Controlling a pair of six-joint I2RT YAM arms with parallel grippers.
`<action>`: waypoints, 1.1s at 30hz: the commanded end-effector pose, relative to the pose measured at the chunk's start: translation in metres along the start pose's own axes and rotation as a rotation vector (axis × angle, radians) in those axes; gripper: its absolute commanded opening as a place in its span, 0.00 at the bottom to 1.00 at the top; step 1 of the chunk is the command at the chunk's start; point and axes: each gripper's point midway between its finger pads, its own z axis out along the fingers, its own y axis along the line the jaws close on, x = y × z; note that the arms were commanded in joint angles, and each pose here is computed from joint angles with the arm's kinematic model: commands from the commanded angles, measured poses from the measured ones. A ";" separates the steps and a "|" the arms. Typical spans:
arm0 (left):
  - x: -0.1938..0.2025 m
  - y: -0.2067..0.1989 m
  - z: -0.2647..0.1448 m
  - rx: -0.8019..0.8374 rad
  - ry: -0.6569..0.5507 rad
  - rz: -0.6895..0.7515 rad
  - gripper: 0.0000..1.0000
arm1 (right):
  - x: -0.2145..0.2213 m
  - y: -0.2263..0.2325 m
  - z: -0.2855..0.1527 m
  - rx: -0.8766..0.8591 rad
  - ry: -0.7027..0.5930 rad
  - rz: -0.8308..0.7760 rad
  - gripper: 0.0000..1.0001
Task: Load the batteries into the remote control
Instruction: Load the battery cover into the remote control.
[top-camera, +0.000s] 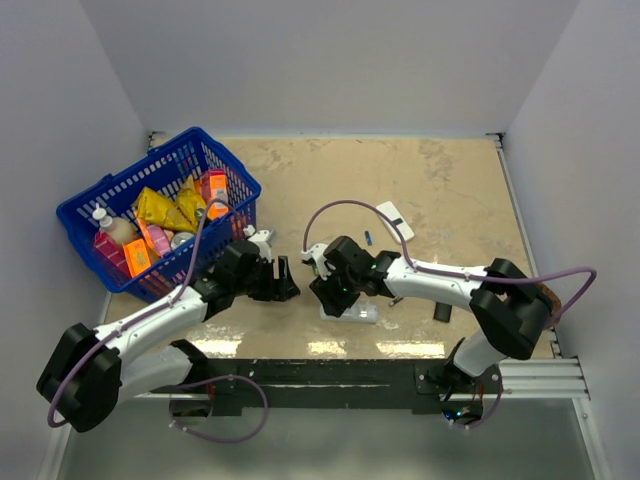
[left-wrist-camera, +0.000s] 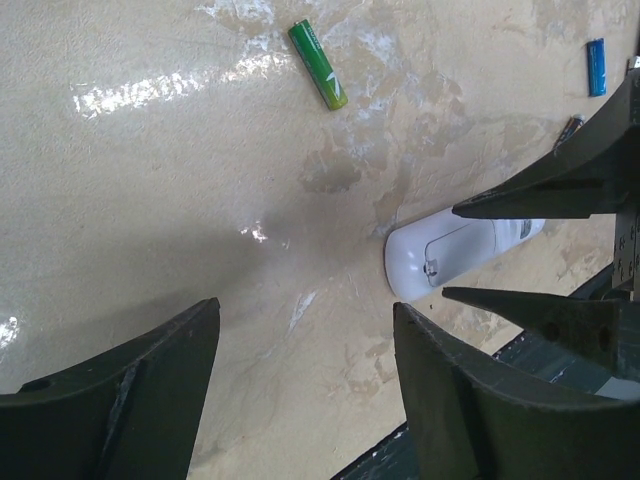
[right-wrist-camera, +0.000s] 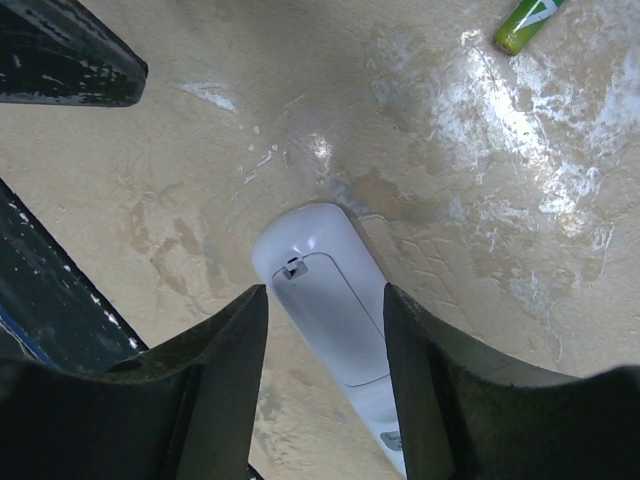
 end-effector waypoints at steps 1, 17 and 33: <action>-0.019 -0.012 -0.007 0.030 -0.053 0.038 0.74 | -0.006 -0.004 0.000 0.029 -0.028 0.030 0.51; -0.020 -0.010 -0.006 0.020 -0.052 0.050 0.74 | 0.007 -0.008 0.017 0.046 0.038 0.051 0.41; -0.026 -0.010 -0.005 0.008 -0.061 0.066 0.74 | 0.003 -0.008 0.006 0.062 0.021 0.095 0.30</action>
